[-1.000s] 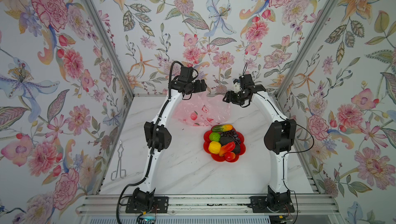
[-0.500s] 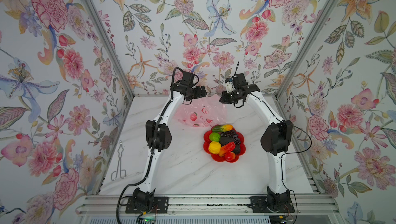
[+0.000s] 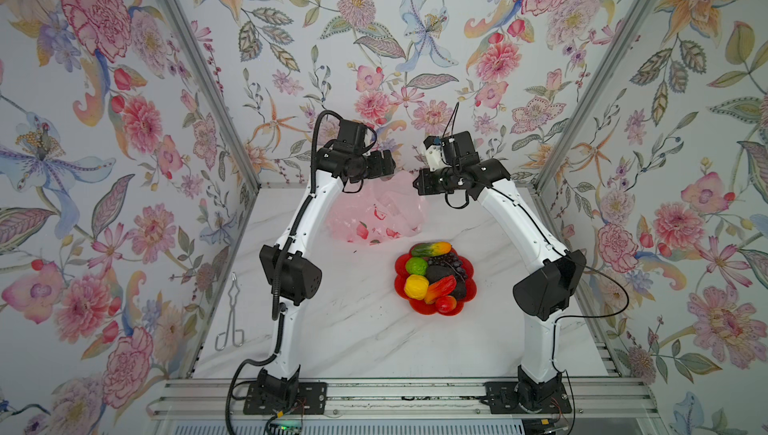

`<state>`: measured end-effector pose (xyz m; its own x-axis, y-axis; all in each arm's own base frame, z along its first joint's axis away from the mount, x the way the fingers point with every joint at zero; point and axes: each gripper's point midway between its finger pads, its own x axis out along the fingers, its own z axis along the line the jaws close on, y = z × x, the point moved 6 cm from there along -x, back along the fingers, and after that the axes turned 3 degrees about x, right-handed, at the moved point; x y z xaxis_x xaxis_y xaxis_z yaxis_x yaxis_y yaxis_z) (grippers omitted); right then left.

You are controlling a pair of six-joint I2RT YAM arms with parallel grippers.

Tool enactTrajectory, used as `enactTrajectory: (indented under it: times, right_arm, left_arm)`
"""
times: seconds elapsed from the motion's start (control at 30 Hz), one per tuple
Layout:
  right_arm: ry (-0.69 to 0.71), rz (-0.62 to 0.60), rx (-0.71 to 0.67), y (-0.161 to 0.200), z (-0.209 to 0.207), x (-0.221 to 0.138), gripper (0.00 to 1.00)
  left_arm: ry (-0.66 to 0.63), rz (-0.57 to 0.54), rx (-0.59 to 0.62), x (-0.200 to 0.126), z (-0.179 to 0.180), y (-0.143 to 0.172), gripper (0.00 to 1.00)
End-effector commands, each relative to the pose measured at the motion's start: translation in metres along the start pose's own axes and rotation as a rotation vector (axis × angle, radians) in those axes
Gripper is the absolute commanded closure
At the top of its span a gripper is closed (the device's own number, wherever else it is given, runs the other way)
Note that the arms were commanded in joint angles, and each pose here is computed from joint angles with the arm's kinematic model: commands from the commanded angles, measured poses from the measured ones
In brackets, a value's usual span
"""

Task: Place the fruits into the plastic bag
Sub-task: Pick up the plastic bag from the top-center of the table, then open the plastic bag at the top-center of the table.

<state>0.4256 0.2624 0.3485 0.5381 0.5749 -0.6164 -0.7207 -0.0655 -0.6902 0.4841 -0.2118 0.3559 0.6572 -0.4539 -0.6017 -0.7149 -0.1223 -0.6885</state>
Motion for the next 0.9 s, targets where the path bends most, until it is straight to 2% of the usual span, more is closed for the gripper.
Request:
enactTrajectory:
  times: [0.0,0.23,0.57,0.77,0.87]
  right_arm:
    - [-0.022,-0.055,-0.015,-0.007,0.025,-0.026,0.98]
    - [-0.038,-0.066,-0.046,0.001,0.051,-0.040,0.98]
    - [-0.034,-0.038,-0.046,0.013,0.061,-0.035,0.98]
    - [-0.040,-0.022,-0.041,0.020,0.064,-0.028,0.99]
    - [-0.041,-0.019,-0.041,0.020,0.064,-0.027,0.99]
  left_arm:
    - [-0.092,0.075,0.032,-0.002,0.014,0.017,0.06]
    - [-0.221,0.101,0.071,-0.024,0.026,0.024,0.10]
    - [-0.177,0.022,0.069,-0.091,0.010,0.024,0.05]
    - [-0.140,-0.092,0.008,-0.147,0.008,0.027,0.04]
    - [-0.170,-0.072,-0.005,-0.155,0.018,0.040,0.04]
